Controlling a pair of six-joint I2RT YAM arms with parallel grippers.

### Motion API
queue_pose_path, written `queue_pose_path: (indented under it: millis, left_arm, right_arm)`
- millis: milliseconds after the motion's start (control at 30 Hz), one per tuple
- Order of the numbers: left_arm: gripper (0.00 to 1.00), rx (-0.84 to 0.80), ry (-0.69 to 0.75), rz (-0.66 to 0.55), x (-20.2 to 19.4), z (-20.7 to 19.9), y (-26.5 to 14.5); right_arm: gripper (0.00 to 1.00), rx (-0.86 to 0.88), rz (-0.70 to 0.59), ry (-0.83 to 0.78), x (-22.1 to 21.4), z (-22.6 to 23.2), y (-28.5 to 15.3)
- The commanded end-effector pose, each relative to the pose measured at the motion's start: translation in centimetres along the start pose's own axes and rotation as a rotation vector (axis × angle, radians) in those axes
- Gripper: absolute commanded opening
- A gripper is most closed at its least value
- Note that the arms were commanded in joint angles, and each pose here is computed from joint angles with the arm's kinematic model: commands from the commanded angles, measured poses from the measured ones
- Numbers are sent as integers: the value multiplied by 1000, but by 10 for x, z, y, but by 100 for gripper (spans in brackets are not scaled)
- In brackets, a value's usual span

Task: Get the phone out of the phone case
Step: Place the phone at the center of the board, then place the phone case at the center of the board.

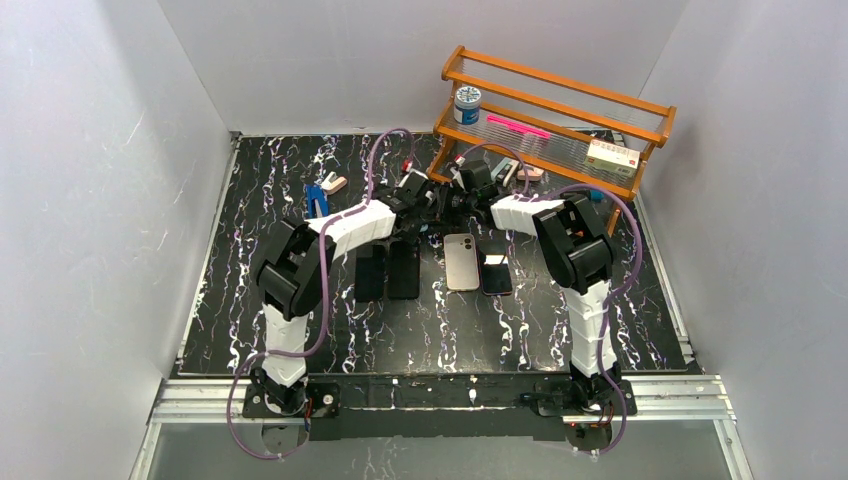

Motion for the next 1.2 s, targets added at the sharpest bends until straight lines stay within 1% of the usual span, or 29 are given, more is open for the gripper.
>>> queue_pose_path:
  millis: [0,200,300,433,600,867,1067,1167]
  left_arm:
    - [84,-117,-188,-38,26,9,-22]
    - [91,-213,-374,-33,33,29,-31]
    - [92,-254,-498,-25,34,51,-32]
    - [94,-263,-638,-29,25,82,-36]
    - [98,-289,-759,-77,20,115,-60]
    - [98,-256,-792,-185,10,155,-111]
    - [98,-199,-770,-235,-4,174,-137]
    - [98,-174,-763,-252,-11,180,-145]
  right_arm:
    - [10,32,26,-22,4,9,3]
    - [15,28,50,-8,1,12,5]
    - [19,19,65,1,0,13,7]
    - [22,-18,74,16,-4,11,10]
    - [31,-35,88,27,-9,11,14]
    - [37,-60,132,-61,-11,25,22]
    - [47,-161,136,-92,-12,17,19]
    - [56,-228,121,-106,-14,12,10]
Point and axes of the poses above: each gripper's point midway between its finger pads, its own y axis out along the fingers, its own z axis along the line the jaws close on, x = y × z, the point moved 8 cm from there along -y, back along the fingers, and after that the axes turned 9 degrees about -y, right-handed, at the moved point
